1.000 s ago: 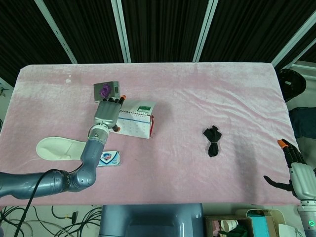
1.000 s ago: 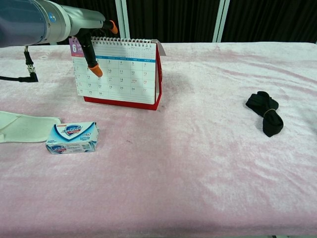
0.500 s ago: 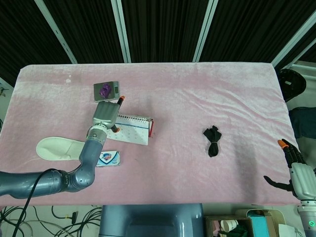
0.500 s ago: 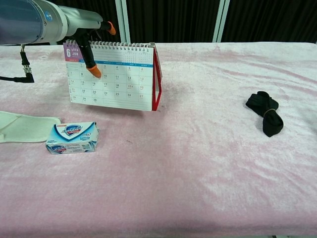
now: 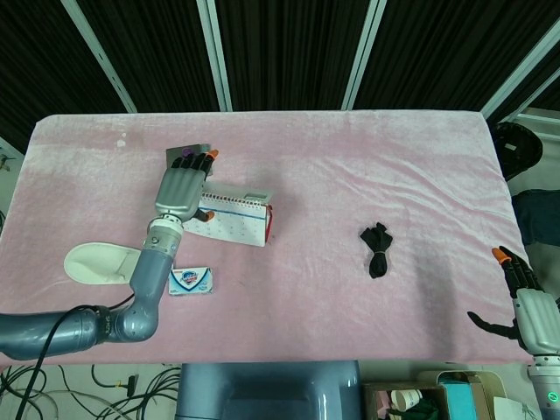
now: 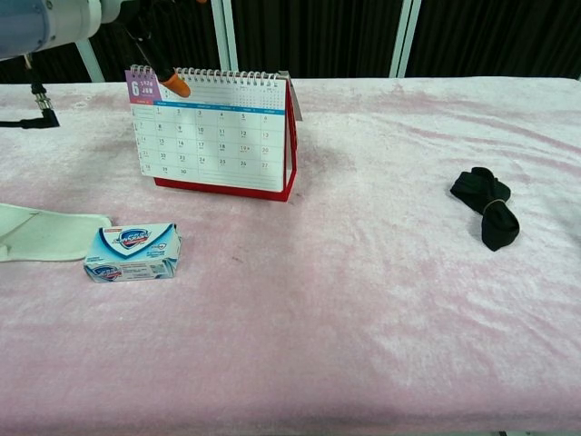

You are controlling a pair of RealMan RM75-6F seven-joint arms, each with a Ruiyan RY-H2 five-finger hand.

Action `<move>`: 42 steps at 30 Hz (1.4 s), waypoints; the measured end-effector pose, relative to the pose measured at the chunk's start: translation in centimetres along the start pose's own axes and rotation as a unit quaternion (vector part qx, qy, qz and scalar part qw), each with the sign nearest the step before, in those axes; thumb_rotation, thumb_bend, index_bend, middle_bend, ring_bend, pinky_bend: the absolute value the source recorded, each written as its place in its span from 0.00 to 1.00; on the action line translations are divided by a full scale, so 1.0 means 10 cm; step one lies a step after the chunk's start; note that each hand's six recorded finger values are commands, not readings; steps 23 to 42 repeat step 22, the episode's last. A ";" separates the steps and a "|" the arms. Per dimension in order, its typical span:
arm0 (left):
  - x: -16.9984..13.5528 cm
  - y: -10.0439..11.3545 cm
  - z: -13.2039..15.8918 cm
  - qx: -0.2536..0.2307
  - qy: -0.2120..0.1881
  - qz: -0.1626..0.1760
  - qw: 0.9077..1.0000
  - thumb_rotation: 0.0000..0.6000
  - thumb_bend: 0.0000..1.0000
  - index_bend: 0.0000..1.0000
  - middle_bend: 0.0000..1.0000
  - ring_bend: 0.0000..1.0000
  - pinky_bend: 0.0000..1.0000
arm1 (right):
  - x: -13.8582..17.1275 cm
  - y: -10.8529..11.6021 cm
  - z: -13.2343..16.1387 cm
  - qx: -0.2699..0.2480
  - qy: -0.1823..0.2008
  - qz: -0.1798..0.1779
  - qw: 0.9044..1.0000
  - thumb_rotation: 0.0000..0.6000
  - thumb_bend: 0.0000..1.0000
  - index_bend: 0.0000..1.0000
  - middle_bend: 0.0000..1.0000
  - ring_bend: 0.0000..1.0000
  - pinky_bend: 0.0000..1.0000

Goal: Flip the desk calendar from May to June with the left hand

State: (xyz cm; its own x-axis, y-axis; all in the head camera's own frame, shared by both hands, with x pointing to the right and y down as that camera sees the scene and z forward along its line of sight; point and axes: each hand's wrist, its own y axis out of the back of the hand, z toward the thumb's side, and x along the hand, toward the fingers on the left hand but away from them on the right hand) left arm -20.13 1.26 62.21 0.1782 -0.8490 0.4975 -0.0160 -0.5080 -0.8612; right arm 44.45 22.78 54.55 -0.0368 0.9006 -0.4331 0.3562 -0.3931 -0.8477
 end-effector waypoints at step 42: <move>-2.30 -0.61 -1.64 0.035 0.033 0.051 0.998 1.00 0.00 0.00 0.00 0.00 0.00 | 0.02 0.02 0.05 0.039 0.026 -0.020 0.999 1.00 0.08 0.00 0.00 0.00 0.10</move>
